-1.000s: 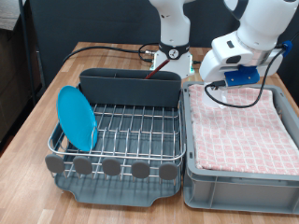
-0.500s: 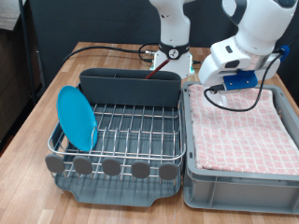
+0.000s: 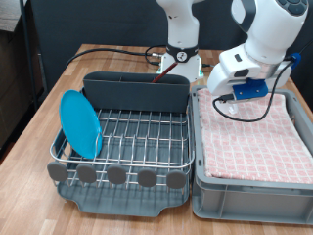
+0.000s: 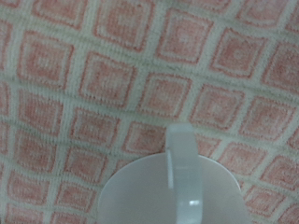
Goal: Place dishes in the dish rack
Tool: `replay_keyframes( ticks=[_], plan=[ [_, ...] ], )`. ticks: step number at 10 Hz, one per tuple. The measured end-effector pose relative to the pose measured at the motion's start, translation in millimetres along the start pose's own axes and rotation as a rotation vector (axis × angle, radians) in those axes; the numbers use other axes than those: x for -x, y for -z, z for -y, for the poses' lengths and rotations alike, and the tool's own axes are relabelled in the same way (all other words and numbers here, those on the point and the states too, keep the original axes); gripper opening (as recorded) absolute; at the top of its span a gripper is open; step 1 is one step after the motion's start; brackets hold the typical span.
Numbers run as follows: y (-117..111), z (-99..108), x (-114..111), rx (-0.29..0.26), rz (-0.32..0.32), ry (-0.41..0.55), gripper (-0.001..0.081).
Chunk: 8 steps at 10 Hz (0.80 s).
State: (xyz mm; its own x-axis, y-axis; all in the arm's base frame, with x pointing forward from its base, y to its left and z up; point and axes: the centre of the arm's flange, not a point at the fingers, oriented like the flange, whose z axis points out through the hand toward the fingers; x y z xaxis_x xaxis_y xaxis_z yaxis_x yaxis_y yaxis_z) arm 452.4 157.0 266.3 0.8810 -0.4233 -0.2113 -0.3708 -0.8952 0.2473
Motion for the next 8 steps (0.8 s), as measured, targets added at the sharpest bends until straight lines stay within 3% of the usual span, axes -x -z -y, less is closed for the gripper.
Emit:
replay_keyframes(
  ticks=[8],
  plan=[
    [-14,3,2,-0.018,0.031,-0.016,0.0802]
  ],
)
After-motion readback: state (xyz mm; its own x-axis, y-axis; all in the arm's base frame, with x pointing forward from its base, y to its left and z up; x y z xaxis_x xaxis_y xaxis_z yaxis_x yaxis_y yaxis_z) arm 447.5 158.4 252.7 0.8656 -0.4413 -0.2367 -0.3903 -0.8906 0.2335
